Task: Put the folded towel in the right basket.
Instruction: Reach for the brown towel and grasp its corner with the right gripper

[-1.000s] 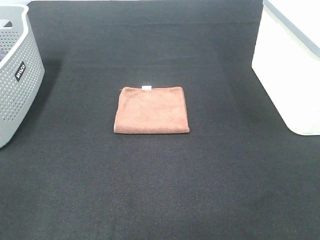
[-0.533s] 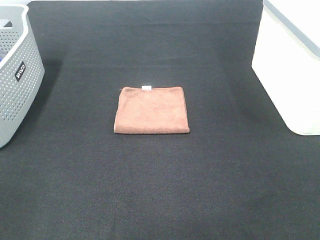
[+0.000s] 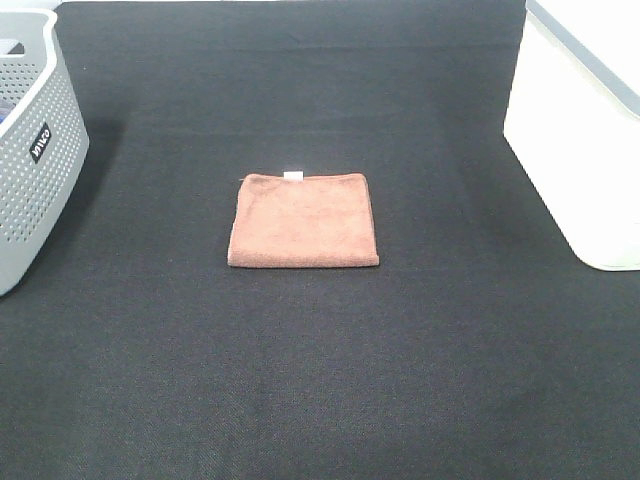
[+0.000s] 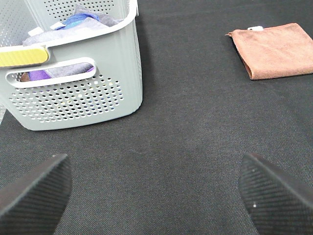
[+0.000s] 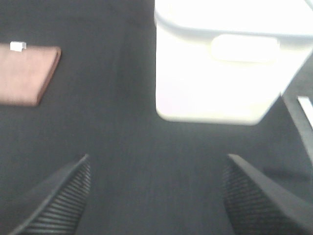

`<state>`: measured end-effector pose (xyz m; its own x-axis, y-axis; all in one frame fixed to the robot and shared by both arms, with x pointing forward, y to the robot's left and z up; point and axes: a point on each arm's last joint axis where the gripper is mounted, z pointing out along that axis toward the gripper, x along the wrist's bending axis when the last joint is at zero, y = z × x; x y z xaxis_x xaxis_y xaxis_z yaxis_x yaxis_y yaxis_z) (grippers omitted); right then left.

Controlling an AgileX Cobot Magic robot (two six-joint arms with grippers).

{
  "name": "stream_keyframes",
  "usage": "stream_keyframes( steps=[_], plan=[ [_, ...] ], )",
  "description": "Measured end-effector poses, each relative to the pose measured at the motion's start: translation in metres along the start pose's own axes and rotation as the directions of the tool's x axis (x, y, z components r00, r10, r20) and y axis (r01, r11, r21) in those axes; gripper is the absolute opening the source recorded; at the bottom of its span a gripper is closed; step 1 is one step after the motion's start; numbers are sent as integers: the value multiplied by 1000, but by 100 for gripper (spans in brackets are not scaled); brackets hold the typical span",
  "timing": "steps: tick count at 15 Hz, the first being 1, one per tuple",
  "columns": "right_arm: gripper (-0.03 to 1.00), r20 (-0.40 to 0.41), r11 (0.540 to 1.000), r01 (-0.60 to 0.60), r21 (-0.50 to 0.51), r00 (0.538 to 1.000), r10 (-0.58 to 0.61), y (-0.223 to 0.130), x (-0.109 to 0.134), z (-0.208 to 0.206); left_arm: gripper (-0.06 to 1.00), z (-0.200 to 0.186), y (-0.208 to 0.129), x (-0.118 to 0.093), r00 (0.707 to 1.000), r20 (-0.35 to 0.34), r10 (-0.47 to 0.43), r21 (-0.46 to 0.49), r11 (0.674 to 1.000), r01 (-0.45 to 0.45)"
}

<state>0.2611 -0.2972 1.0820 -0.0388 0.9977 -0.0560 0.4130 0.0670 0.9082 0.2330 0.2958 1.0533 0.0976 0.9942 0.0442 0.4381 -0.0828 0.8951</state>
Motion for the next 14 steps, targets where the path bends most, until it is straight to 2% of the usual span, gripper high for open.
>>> stream_keyframes(
  steps=[1,4,7,10,12,14],
  plan=[
    [71,0,1000,-1,-8,1000,1,15,-1,8,88,0,0,0,1000,0,0,0,1000,0],
    [71,-16,998,-18,54,1000,19,65,-4,41,88,0,0,0,1000,0,0,0,1000,0],
    [71,-74,985,-72,154,994,84,118,-3,90,88,0,0,0,1000,0,0,0,1000,0],
    [71,-144,975,-59,216,985,91,171,-1,150,88,0,0,0,1000,0,0,0,1000,0],
    [71,-187,966,-61,252,976,110,196,1,183,88,0,0,0,1000,0,0,0,1000,0],
    [71,-262,951,-43,307,956,128,212,6,214,88,0,0,0,1000,0,0,0,1000,0]
  ],
)
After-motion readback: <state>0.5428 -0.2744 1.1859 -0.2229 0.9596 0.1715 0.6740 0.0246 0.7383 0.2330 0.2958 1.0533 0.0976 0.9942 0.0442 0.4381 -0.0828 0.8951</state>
